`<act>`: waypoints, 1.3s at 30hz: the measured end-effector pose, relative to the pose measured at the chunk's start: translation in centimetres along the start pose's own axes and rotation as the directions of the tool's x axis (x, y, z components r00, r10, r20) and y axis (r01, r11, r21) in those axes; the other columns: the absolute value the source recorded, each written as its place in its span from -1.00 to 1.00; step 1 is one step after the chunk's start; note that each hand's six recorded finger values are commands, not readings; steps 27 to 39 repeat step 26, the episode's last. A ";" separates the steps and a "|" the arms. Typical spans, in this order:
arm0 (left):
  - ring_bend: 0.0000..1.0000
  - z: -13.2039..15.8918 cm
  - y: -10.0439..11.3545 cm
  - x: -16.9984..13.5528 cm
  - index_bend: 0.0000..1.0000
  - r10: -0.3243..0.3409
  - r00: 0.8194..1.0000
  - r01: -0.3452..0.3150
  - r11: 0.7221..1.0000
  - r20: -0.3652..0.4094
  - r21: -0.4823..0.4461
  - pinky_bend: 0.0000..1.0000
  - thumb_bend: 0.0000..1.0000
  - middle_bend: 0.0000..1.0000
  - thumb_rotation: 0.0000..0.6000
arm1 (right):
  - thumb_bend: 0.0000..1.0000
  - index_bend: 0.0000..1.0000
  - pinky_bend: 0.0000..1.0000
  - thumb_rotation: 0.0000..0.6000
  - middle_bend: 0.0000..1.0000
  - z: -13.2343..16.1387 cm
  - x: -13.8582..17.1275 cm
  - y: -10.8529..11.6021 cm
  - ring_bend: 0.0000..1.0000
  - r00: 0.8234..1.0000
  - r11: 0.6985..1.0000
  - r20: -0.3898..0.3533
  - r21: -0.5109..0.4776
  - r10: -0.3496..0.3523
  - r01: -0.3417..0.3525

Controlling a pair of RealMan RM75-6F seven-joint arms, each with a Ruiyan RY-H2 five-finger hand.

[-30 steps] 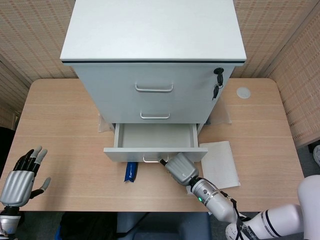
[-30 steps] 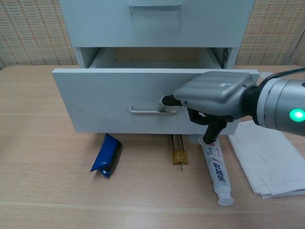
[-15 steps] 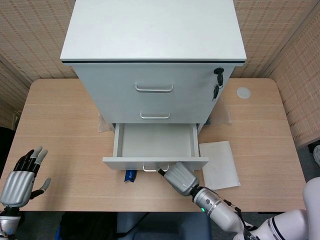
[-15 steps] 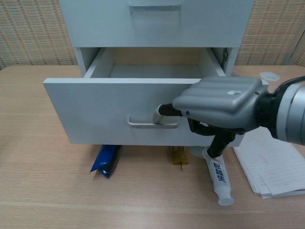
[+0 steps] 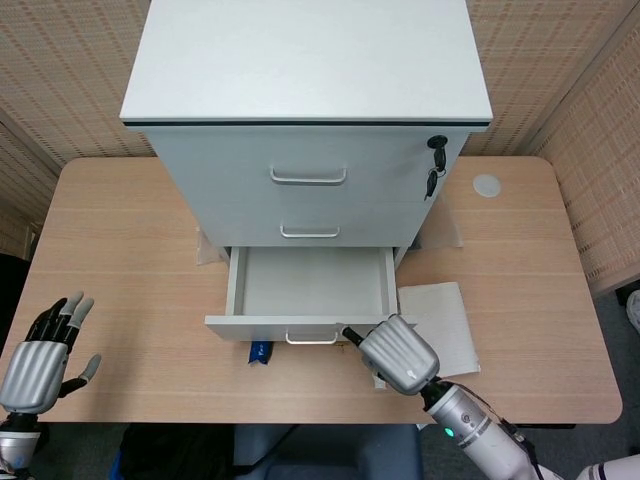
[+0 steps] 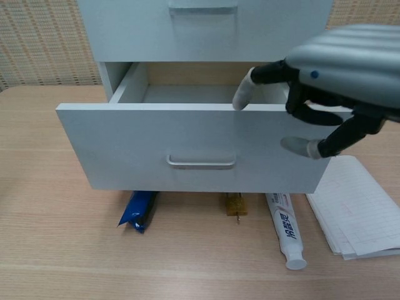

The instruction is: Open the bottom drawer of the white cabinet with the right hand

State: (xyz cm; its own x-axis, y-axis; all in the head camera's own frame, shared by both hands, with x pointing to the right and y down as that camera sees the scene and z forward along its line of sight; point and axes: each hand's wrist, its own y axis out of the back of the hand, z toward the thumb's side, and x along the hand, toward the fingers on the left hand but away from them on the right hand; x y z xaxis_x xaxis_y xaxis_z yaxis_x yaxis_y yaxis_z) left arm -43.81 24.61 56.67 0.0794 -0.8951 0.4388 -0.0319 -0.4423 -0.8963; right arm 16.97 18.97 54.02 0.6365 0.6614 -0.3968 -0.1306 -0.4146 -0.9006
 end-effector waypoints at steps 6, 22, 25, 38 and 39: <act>-0.93 0.1 0.0 0.3 -0.89 0.002 1.000 -0.002 1.000 0.001 -0.002 -0.74 -0.35 -0.99 1.00 | -0.34 -0.39 0.80 1.00 0.62 -5.4 5.3 2.4 0.70 0.969 0.987 0.192 -0.008 -0.156 0.160; -0.93 1.7 0.2 0.6 -0.89 0.014 1.000 -0.014 1.000 0.016 -0.008 -0.74 -0.35 -0.99 1.00 | -0.65 -0.80 -0.32 1.00 -0.47 -15.8 16.2 -2.7 -0.58 0.832 0.996 0.552 -0.032 -0.053 0.085; -0.93 2.0 0.1 0.5 -0.89 0.012 1.000 -0.012 1.000 0.021 -0.012 -0.74 -0.35 -0.99 1.00 | -0.66 -0.86 -0.42 1.00 -0.56 -16.3 16.9 -3.8 -0.67 0.826 0.997 0.563 -0.041 -0.034 0.069; -0.93 2.0 0.0 0.4 -0.89 0.011 1.000 -0.011 1.000 0.021 -0.013 -0.74 -0.35 -0.99 1.00 | -0.66 -0.89 -0.45 1.00 -0.60 -16.3 17.1 -4.2 -0.70 0.823 0.997 0.567 -0.048 -0.026 0.064; -0.93 2.0 0.0 0.4 -0.89 0.011 1.000 -0.011 1.000 0.021 -0.013 -0.74 -0.35 -0.99 1.00 | -0.66 -0.89 -0.45 1.00 -0.60 -16.3 17.1 -4.2 -0.70 0.823 0.997 0.567 -0.048 -0.026 0.064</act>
